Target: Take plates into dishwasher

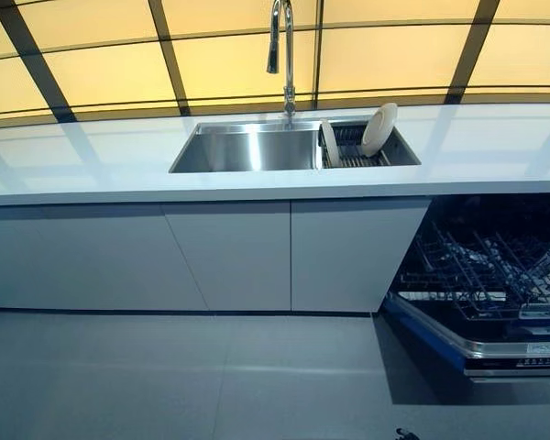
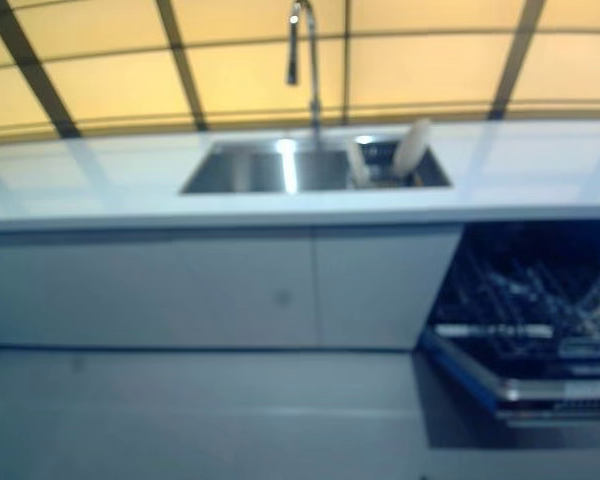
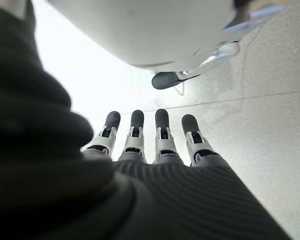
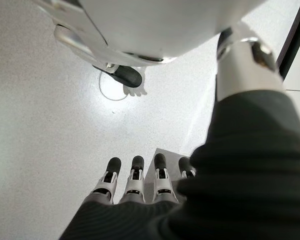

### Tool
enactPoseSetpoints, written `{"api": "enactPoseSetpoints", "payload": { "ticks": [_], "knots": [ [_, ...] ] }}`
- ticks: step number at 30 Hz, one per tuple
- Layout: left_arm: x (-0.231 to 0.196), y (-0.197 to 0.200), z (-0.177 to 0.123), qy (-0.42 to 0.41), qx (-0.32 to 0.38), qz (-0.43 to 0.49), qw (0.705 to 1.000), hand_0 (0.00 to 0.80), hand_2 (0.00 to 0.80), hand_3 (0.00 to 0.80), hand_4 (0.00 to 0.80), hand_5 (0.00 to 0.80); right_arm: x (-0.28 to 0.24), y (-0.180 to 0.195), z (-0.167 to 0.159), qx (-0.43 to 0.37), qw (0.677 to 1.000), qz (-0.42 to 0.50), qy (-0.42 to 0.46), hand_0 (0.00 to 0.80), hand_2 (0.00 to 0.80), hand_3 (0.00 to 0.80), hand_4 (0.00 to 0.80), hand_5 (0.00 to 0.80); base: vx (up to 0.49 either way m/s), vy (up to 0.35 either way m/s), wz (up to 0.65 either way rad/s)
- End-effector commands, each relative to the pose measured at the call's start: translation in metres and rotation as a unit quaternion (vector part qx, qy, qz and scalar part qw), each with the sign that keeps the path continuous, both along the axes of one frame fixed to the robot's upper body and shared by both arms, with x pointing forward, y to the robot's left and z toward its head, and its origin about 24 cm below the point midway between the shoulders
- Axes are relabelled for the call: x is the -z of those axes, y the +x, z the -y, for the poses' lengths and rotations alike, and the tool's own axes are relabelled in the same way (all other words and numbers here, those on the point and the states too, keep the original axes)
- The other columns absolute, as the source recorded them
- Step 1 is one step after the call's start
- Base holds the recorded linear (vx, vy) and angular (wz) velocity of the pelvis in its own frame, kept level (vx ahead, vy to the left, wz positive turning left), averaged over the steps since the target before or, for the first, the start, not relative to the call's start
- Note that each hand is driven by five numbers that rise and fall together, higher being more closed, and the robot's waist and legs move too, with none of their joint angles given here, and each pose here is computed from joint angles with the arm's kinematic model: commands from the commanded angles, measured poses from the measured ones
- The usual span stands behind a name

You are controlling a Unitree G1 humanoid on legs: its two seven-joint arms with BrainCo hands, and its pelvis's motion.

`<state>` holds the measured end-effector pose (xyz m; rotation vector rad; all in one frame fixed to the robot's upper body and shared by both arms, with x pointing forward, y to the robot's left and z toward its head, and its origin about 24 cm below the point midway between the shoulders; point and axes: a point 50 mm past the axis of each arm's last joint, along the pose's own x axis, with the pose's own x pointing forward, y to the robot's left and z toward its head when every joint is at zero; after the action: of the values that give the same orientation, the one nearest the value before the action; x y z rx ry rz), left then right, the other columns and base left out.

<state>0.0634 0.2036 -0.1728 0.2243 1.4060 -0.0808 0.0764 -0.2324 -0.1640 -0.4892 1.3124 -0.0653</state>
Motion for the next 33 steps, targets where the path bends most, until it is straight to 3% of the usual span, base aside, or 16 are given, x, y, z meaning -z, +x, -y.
{"api": "enactPoseSetpoints", "payload": {
  "ticks": [1, 17, 25, 33],
  "knots": [
    [-0.005, 0.031, 0.002, 0.006, 0.001, 0.034, 0.999, 0.0, 0.0, 0.0, 0.0, 0.0, -0.003, 0.028, -0.011, -0.04, 0.999, 0.015, -0.019, 0.0, 0.0, 0.0, 0.0, 0.0, 0.0, 0.0, 0.0],
    [-0.008, 0.043, 0.0, 0.014, -0.007, 0.07, 0.997, 0.0, 0.0, 0.0, 0.0, 0.0, -0.005, 0.041, -0.016, -0.055, 0.998, 0.027, 0.0, 0.0, 0.0, 0.0, 0.0, 0.0, 0.005, -0.063, 0.01],
    [-0.013, 0.053, -0.004, -0.001, -0.125, 0.131, 0.983, 0.0, 0.0, 0.0, 0.0, 0.0, -0.008, 0.035, 0.005, -0.066, 0.997, -0.01, -0.028, 0.0, 0.0, 0.0, 0.0, 0.0, 0.102, -0.047, 0.01],
    [-0.005, 0.024, -0.004, -0.007, -0.213, 0.094, 0.972, 0.0, 0.0, 0.0, 0.0, 0.0, -0.006, 0.022, 0.012, -0.049, 0.998, -0.029, -0.026, 0.0, 0.0, 0.0, 0.0, 0.0, 0.402, 0.138, -0.4]
  ]
}}
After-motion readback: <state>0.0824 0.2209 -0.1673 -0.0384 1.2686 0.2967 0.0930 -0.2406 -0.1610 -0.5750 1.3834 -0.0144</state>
